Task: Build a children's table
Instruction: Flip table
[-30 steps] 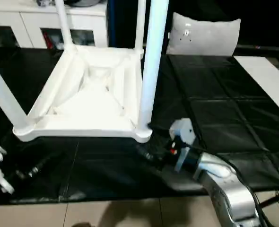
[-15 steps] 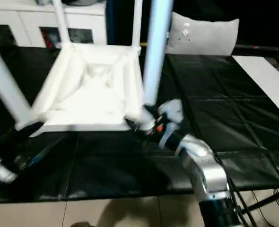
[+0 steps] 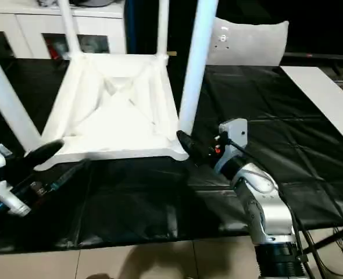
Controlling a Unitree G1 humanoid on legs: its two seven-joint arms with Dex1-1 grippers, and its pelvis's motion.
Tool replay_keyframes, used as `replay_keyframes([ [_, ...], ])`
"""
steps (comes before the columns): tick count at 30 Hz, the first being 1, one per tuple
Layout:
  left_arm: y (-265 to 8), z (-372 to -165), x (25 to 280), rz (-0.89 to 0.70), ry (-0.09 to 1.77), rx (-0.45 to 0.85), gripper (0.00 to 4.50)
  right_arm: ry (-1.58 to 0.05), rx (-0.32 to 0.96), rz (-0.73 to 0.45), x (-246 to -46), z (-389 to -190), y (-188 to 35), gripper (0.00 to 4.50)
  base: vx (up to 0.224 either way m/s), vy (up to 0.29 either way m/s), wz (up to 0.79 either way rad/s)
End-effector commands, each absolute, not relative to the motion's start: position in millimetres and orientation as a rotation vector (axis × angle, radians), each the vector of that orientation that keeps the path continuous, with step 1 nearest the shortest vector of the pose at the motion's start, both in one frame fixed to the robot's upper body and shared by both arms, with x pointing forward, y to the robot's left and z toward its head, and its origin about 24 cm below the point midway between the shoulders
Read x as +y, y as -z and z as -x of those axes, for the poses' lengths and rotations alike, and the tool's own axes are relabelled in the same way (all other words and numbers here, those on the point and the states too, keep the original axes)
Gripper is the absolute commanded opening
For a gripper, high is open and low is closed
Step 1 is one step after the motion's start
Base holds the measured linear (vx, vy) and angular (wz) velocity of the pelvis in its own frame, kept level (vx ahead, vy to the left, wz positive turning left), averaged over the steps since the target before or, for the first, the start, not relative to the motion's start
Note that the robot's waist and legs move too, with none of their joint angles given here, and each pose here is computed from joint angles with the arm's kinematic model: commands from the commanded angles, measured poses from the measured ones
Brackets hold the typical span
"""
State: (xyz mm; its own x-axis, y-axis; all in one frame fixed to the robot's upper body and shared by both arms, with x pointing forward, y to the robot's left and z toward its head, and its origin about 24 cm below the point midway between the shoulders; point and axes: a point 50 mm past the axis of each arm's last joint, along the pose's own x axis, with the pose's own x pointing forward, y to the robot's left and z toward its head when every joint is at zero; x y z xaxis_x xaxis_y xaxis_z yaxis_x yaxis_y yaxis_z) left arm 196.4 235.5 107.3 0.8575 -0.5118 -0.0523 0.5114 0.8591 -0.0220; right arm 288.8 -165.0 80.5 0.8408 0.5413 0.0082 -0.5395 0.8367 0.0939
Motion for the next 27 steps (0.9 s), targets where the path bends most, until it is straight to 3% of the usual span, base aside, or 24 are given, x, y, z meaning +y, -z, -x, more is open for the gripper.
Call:
replay_keyframes([
  [1,-111.0,-193.4,246.4,-0.002,0.520,0.070,4.44,-0.614,0.014,-0.088,-164.0,-283.9,-82.3,4.50,0.000,0.000,0.00],
  [3,-111.7,-192.9,247.8,-0.003,0.512,0.075,4.44,-0.626,0.013,-0.092,-163.1,-282.6,-82.3,4.50,0.000,0.000,0.00],
  [7,-112.4,-189.1,270.6,-0.035,0.428,0.125,4.44,-0.836,0.045,-0.095,-147.0,-260.8,-82.3,4.50,0.000,0.000,0.00],
  [14,-106.7,-198.7,280.1,-0.062,0.284,0.145,4.44,-0.867,0.045,-0.091,-134.9,-257.4,-82.5,4.50,0.000,0.000,0.00],
  [19,-101.3,-220.6,278.9,-0.062,0.154,0.140,4.44,-0.857,0.065,-0.111,-119.9,-260.5,-80.7,4.50,0.000,0.000,0.00],
  [25,-98.4,-240.5,264.9,-0.017,0.167,0.112,4.44,-0.836,0.069,-0.116,-110.2,-264.6,-79.9,4.50,0.000,0.000,0.00],
  [27,-89.5,-251.0,265.8,-0.071,0.097,0.168,4.44,-0.845,0.062,-0.085,-104.5,-265.4,-80.1,4.50,0.000,0.000,0.00],
])
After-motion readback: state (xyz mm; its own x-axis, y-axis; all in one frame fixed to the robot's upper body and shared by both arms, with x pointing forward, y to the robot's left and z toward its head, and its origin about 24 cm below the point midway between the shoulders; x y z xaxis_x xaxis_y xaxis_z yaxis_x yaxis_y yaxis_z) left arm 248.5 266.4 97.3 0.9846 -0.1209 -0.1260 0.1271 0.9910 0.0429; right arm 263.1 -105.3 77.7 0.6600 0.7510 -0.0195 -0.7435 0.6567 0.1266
